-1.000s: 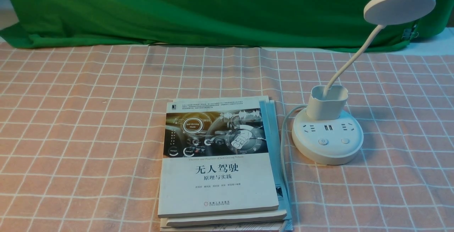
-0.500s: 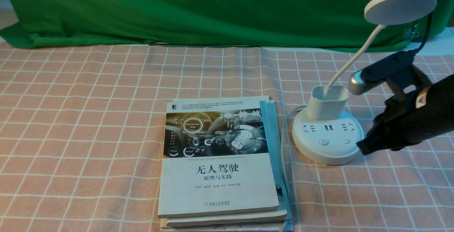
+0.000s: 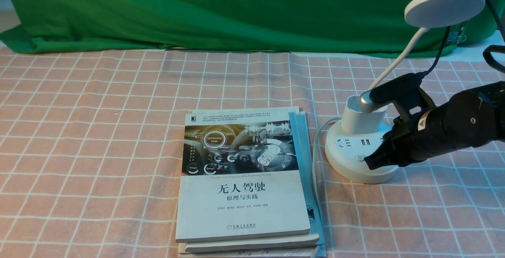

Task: Turn on the table lamp on the pink coffee tablecloth with your hand.
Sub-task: 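Press the button on the base of the white desk lamp with the right gripper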

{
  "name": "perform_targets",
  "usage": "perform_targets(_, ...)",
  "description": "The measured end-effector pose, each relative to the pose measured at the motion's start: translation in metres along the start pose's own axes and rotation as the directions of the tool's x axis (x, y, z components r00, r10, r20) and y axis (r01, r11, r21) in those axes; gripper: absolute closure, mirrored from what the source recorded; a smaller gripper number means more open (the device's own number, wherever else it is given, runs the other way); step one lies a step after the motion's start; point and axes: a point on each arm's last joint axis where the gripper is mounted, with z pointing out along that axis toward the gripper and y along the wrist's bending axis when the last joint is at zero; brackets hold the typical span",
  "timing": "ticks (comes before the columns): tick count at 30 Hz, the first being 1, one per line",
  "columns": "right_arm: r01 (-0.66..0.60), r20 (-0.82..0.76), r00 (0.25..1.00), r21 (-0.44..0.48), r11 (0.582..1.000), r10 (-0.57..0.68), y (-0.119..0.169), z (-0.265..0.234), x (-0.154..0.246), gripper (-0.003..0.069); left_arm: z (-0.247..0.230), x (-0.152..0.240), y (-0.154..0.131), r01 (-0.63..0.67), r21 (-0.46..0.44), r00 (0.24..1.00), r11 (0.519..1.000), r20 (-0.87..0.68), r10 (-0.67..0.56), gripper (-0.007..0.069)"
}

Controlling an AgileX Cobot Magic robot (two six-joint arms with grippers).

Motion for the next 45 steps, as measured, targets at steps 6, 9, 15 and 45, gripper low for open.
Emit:
perform_targets(6,-0.023,0.004,1.0,0.006,1.0,0.023,-0.003,0.003,0.001,0.0626,0.0,0.0,0.0,0.0,0.0,1.0,1.0,0.0,0.0,0.0604)
perform_targets(9,-0.028,0.004,1.0,0.01,1.0,0.028,-0.005,0.003,0.001,0.0626,0.0,0.0,0.0,0.0,0.0,1.0,1.0,0.0,0.0,0.0604)
perform_targets(15,-0.023,0.004,1.0,0.012,1.0,0.023,-0.005,0.003,0.001,0.0626,0.0,0.0,0.0,0.0,0.0,1.0,1.0,0.0,0.0,0.0604)
perform_targets(45,-0.025,-0.015,1.0,0.008,1.0,0.025,-0.005,0.015,0.002,0.0626,0.0,0.0,0.0,0.0,0.0,1.0,1.0,0.0,0.0,0.0604)
